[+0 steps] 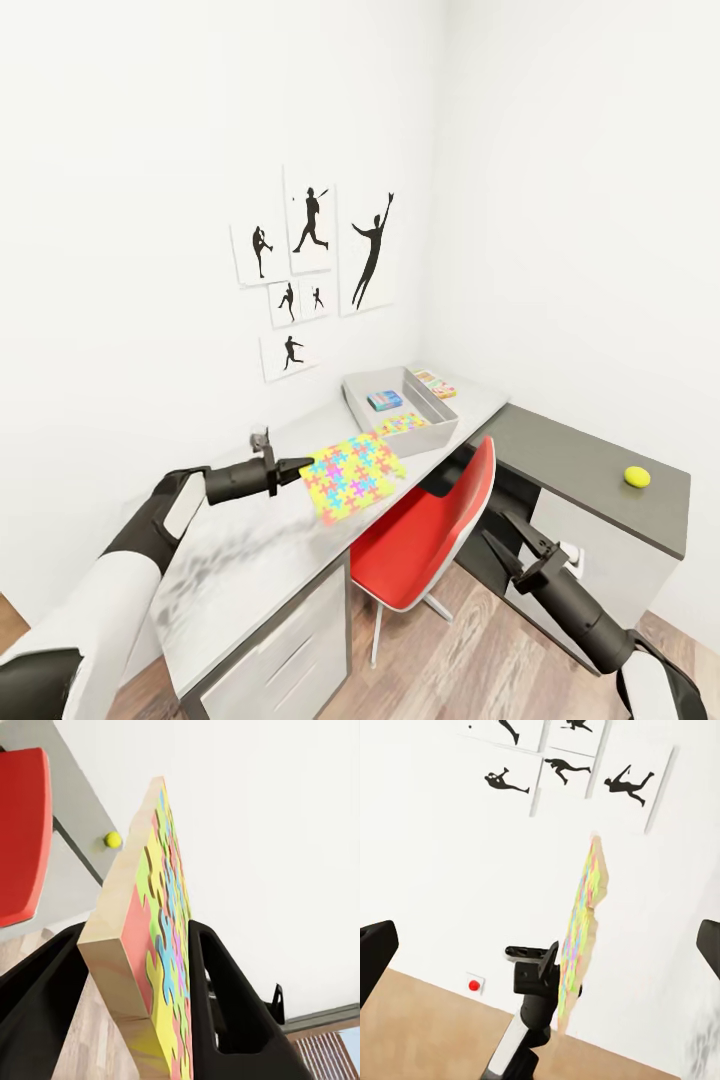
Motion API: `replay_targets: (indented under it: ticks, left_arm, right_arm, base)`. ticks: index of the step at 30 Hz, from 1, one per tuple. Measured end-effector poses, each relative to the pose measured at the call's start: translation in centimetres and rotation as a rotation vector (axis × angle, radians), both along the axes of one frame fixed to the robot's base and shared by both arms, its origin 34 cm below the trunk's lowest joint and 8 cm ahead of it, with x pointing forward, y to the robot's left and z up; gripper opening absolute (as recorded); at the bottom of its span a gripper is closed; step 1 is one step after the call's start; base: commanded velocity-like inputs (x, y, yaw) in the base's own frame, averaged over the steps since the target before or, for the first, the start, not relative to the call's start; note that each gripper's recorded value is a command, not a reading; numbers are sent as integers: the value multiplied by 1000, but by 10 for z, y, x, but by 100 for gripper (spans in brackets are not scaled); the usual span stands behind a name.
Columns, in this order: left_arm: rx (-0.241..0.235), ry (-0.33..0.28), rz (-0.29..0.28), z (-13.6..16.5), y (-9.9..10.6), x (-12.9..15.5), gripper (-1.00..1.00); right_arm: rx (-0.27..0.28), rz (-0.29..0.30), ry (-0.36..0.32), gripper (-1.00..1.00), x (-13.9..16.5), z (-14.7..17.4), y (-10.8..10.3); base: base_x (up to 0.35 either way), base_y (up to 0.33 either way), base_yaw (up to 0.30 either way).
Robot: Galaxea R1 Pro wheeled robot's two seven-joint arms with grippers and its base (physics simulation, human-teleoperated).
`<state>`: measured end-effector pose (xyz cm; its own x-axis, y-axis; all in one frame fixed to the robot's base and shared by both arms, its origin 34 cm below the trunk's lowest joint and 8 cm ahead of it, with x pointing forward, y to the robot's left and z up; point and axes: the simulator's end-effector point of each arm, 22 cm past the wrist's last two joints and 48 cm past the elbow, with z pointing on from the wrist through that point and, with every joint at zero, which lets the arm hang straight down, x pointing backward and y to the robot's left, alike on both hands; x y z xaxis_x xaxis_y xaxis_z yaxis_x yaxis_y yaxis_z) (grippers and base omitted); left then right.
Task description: Put all the toys in the child's room - the three board games (two on the bed and one on the table), the two jigsaw puzzles on the table, and the tennis ball on the table - inside the toy box on the table in the child's room.
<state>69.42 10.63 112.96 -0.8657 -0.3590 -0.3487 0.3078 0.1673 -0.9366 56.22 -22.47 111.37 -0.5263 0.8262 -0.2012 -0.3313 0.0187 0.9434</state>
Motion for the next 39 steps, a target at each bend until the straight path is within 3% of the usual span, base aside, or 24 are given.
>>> replay_targets:
  ticks: [3,10,14,21,26,30,31,34,39]
  left_arm:
    - [11,-13,2,5,-5,4,-100]
    - [111,-95,78,32,-6,41,-100]
    - [110,-135,73,54,-19,49,-100]
    - [109,-153,76,64,-21,53,-100]
    - [110,-152,82,68,-20,56,-100]
    - [147,-163,117,82,-15,70,-100]
    - [158,-162,136,86,-13,76,-100]
    - [191,-153,172,97,-18,90,-100]
    - [240,-97,225,110,-19,116,-100]
  right_arm:
    - [0,-1,0,100,0,0,-1]
    - [-4,-15,1,100,0,-1,-5]
    - [-9,-40,5,100,-1,-1,-15]
    - [-17,-100,7,100,-5,-2,-39]
    - [-136,-132,-33,100,-7,22,-65]
    - [-248,-137,-11,100,-4,30,-91]
    - [-286,-145,-36,100,4,46,-101]
    - [-330,-160,-95,100,26,80,-109]
    - [-415,-180,-158,100,84,142,-96]
  base:
    - [0,0,0]
    - [0,0,0]
    - [0,0,0]
    - [0,0,0]
    - [0,0,0]
    - [0,0,0]
    - [0,0,0]
    - [0,0,0]
    - [0,0,0]
